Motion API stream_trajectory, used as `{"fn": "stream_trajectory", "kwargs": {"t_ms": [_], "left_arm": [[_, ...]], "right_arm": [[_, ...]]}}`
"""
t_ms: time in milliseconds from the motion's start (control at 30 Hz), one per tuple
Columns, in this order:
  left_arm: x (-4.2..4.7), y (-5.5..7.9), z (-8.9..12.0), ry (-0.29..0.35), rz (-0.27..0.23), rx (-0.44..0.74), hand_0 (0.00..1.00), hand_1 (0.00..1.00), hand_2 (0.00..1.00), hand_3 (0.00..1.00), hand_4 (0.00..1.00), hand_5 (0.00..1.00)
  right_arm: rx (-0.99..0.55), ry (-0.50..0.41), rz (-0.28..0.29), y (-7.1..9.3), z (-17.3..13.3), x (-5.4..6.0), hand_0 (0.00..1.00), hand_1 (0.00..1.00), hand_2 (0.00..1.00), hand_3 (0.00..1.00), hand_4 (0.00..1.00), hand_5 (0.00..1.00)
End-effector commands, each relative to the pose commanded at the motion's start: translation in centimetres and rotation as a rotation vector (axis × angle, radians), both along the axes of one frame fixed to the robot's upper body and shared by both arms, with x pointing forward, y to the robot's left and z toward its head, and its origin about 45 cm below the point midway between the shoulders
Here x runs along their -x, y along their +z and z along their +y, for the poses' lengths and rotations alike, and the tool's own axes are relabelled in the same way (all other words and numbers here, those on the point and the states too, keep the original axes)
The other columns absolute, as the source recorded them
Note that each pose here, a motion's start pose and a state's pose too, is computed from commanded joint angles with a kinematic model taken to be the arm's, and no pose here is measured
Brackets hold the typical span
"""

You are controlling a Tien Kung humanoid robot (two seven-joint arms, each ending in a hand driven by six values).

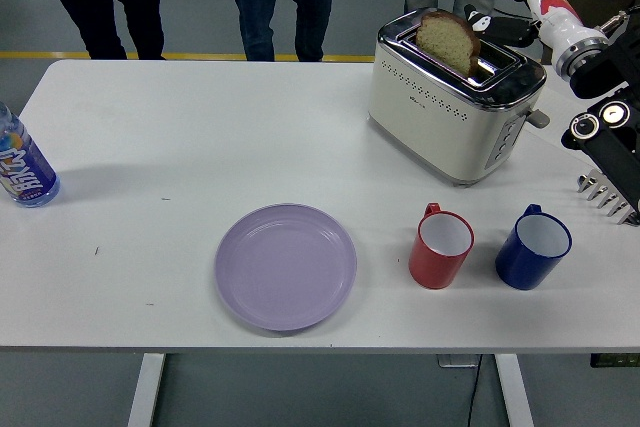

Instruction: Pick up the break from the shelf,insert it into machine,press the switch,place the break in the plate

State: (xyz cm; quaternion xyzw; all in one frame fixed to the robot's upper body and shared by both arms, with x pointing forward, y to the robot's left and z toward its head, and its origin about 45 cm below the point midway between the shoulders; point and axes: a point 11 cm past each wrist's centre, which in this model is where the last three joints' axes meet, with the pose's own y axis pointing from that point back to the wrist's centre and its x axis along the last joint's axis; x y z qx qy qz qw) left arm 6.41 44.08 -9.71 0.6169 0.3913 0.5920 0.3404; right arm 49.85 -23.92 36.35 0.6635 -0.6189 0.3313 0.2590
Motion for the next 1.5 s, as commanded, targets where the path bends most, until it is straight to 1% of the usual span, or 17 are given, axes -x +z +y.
{"fn": "stream_trajectory", "kwargs": {"t_ms": [267, 600, 700, 1000, 1067, 1333, 1500], "left_arm": [[-0.29, 0.1, 0.1, 0.002, -0.007, -0.004, 0.631, 0.496, 0.49, 0.539, 0.334, 0.802], [-0.36, 0.1, 0.2, 0.001, -0.008, -0.005, 0.631, 0.496, 0.49, 0.539, 0.335, 0.803], [-0.42, 0.1, 0.1, 0.0, -0.008, -0.005, 0.631, 0.495, 0.49, 0.54, 0.335, 0.802], [-0.64, 0.2, 0.2, -0.001, -0.012, -0.007, 0.631, 0.495, 0.489, 0.539, 0.337, 0.802], [-0.66, 0.2, 0.3, -0.001, -0.012, -0.008, 0.63, 0.495, 0.489, 0.54, 0.336, 0.801], [-0.51, 0.2, 0.3, -0.004, -0.008, -0.01, 0.631, 0.496, 0.489, 0.539, 0.336, 0.801], [-0.36, 0.2, 0.3, -0.005, -0.005, -0.01, 0.631, 0.496, 0.49, 0.539, 0.335, 0.8]], "right_arm": [[0.02, -0.007, 0.035, -0.4, 0.5, -1.3, 0.903, 0.843, 0.872, 0.884, 0.679, 0.343], [0.042, 0.005, 0.059, -0.9, 1.5, -1.8, 0.907, 0.843, 0.872, 0.886, 0.686, 0.353], [0.049, 0.0, 0.081, -1.2, 1.8, -2.3, 0.906, 0.845, 0.872, 0.887, 0.697, 0.355], [0.076, -0.015, 0.115, -1.4, 2.6, -3.3, 0.91, 0.845, 0.872, 0.892, 0.707, 0.366], [0.081, -0.019, 0.12, -1.4, 2.7, -3.4, 0.911, 0.844, 0.871, 0.892, 0.717, 0.355], [0.11, -0.036, 0.158, -2.1, 2.9, -3.9, 0.913, 0.841, 0.866, 0.89, 0.726, 0.361], [0.133, -0.043, 0.172, -2.4, 3.2, -4.1, 0.908, 0.834, 0.862, 0.887, 0.733, 0.365]]}}
